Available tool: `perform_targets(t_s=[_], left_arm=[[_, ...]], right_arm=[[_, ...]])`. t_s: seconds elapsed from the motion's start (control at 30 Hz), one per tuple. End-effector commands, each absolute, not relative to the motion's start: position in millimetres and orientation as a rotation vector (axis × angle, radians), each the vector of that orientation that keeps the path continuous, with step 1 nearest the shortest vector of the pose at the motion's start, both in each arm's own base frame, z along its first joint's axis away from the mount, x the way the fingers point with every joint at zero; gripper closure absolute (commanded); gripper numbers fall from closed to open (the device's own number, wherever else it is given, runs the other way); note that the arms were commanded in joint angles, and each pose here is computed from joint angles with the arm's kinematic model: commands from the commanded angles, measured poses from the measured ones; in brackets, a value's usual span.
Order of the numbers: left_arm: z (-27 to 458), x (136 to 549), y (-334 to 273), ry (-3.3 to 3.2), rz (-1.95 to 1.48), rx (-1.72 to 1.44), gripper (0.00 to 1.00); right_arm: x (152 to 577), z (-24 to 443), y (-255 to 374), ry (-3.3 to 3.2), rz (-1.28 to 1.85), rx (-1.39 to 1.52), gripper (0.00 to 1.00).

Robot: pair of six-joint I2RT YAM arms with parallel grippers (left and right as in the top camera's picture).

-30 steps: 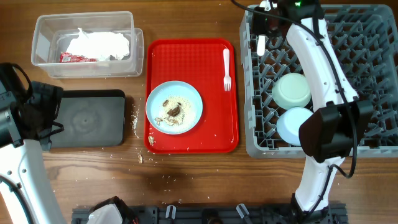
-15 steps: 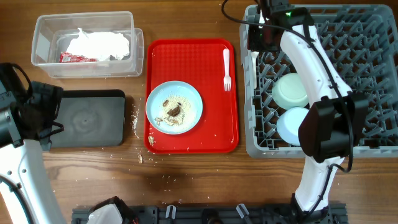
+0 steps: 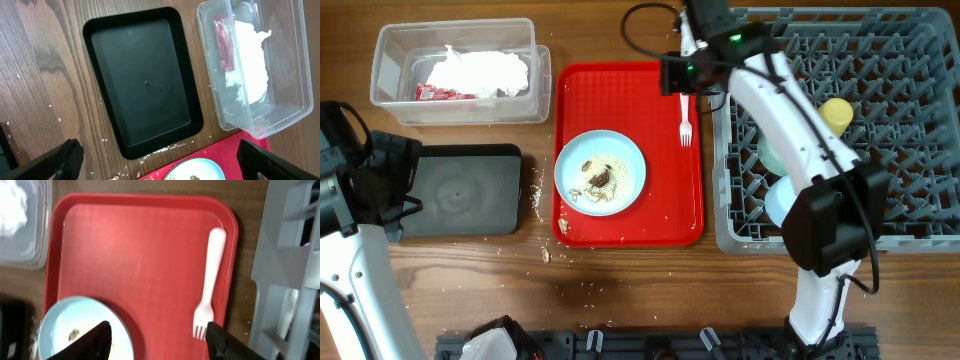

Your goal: Sort waste into correct bins and load items into the dishwasher rack

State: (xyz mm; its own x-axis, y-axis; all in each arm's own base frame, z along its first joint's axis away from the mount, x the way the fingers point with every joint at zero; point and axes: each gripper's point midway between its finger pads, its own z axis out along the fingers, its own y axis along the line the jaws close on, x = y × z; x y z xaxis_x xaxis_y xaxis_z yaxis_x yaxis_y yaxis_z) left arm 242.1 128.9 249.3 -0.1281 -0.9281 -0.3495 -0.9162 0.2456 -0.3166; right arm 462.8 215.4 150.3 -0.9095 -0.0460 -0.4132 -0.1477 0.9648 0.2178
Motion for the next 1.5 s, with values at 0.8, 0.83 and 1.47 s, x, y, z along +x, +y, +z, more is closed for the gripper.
perform_targets(t_s=[0.8, 0.83, 1.47], left_arm=[[250.0, 240.6, 131.9, 2.045, -0.018, -1.678, 0.0], [250.1, 240.7, 132.0, 2.045, -0.019, -1.678, 0.0], [250.0, 240.8, 132.1, 2.045, -0.018, -1.678, 0.0]], right_arm=[[475.4, -14.7, 203.7, 2.885, 0.019, 0.116, 0.41], [473.5, -17.2, 203.3, 2.895, 0.016, 0.115, 0.43], [493.4, 163.2, 136.3, 2.65, 0.146, 0.211, 0.94]])
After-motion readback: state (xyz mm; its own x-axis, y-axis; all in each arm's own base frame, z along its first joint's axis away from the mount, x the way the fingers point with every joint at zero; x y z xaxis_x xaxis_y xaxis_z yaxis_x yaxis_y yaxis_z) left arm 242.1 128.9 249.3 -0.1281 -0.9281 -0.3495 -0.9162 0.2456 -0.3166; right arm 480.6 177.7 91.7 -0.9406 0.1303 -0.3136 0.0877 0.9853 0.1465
